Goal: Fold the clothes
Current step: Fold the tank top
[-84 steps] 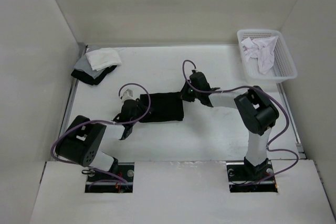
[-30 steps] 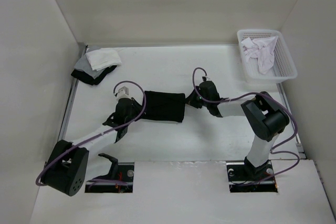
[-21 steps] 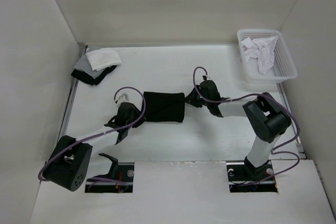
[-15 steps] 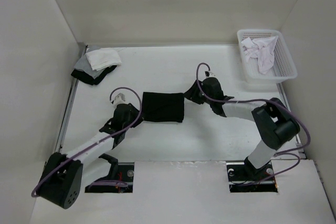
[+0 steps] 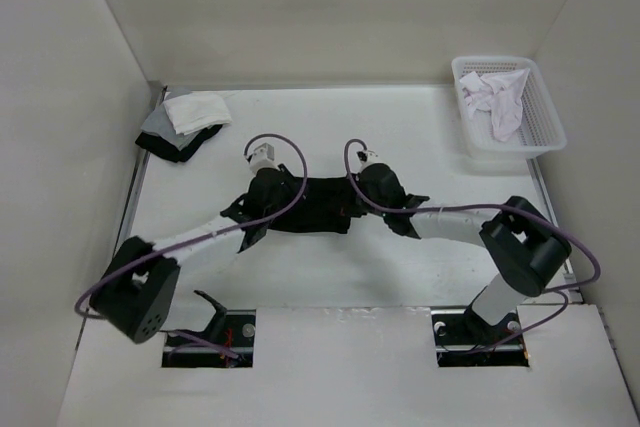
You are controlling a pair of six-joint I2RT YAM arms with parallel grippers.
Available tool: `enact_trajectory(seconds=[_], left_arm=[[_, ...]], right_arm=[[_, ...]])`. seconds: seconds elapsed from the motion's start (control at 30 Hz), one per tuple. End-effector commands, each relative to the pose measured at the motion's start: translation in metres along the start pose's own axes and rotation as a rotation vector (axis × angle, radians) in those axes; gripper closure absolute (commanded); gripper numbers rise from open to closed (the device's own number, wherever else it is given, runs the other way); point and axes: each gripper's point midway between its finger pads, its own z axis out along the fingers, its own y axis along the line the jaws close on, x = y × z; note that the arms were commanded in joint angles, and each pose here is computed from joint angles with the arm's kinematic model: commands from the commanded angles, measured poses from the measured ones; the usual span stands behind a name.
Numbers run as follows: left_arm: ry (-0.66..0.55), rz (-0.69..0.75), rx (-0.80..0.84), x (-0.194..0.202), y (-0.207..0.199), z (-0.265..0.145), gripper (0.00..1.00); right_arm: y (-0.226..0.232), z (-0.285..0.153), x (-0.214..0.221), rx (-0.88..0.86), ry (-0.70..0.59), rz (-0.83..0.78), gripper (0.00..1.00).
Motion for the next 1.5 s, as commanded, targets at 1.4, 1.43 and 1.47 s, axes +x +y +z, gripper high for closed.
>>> enact_trajectory(seconds=[1.4, 1.43, 1.47], left_arm=[[-0.168, -0.014, -0.27, -0.06, 0.119, -0.056, 0.53], [-0.171, -0.021, -0.295, -0.061, 0.126, -0.058, 0.52], [-0.172, -0.034, -0.314, -0.061, 0.132, -0.059, 0.52]], right_arm=[[-0.079, -0.135, -0.126, 0.158, -0.605, 0.037, 0.66], [-0.083, -0.134, -0.127, 0.158, -0.615, 0.054, 0.6], [-0.083, -0.134, -0.127, 0.155, -0.615, 0.057, 0.56]])
